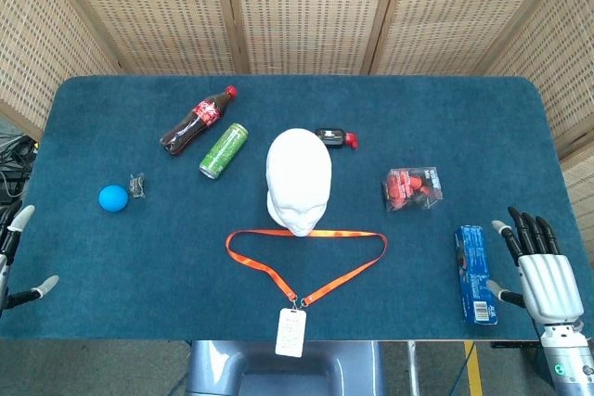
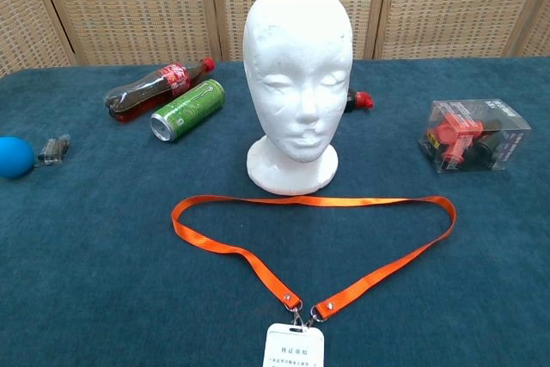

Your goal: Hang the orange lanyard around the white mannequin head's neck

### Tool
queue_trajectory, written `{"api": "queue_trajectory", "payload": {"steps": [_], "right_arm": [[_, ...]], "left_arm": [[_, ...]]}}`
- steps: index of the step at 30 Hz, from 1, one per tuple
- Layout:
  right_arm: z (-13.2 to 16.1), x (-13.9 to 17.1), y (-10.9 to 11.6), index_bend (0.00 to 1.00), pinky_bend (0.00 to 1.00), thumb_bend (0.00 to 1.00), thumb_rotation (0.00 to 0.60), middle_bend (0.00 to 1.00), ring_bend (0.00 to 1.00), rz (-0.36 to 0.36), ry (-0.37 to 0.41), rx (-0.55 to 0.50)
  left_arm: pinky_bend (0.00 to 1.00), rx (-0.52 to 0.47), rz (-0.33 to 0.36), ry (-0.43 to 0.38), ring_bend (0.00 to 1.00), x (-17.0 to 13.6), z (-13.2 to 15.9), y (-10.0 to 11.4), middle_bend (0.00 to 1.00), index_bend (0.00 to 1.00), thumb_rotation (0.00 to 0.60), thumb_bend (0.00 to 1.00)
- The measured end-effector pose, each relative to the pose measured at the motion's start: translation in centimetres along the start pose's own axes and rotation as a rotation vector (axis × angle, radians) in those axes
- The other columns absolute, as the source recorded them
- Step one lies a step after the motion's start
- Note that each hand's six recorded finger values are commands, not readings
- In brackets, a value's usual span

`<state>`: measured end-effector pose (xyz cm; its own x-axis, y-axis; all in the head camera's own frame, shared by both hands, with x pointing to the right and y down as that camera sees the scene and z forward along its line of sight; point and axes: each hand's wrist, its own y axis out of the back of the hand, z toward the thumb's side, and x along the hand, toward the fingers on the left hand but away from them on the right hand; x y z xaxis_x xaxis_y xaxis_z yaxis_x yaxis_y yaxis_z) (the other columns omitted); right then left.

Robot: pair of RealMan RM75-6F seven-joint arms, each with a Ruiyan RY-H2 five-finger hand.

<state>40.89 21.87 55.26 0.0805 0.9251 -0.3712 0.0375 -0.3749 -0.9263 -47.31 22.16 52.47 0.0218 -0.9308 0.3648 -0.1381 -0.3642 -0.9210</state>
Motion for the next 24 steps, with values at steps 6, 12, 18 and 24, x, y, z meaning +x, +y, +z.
{"api": "queue_trajectory", "payload": {"steps": [6, 12, 18, 24], "right_arm": [[2.6, -3.2, -1.2, 0.4, 0.0, 0.13, 0.6, 0.0, 0.0, 0.085, 0.1, 0.031], [6.5, -7.6, -2.5, 0.44, 0.0, 0.3, 0.6, 0.0, 0.0, 0.172, 0.224, 0.06], [9.9, -11.0, -4.5, 0.46, 0.0, 0.37, 0.6, 0.0, 0.0, 0.243, 0.269, 0.085], [12.9, -12.4, -7.0, 0.48, 0.0, 0.42, 0.6, 0.0, 0.0, 0.273, 0.298, 0.137]], "left_arm": [[0.0, -0.003, -0.016, 0.009, 0.0, 0.7, 0.0, -0.4, 0.0, 0.0, 0.6, 0.0], [0.0, -0.001, -0.036, 0.028, 0.0, 1.2, -0.3, -0.9, 0.0, 0.0, 0.6, 0.0], [0.0, 0.003, -0.056, 0.04, 0.0, 1.8, -0.5, -1.5, 0.0, 0.0, 0.6, 0.0], [0.0, 0.006, -0.07, 0.039, 0.0, 2.1, -0.3, -1.9, 0.0, 0.0, 0.6, 0.0]]}}
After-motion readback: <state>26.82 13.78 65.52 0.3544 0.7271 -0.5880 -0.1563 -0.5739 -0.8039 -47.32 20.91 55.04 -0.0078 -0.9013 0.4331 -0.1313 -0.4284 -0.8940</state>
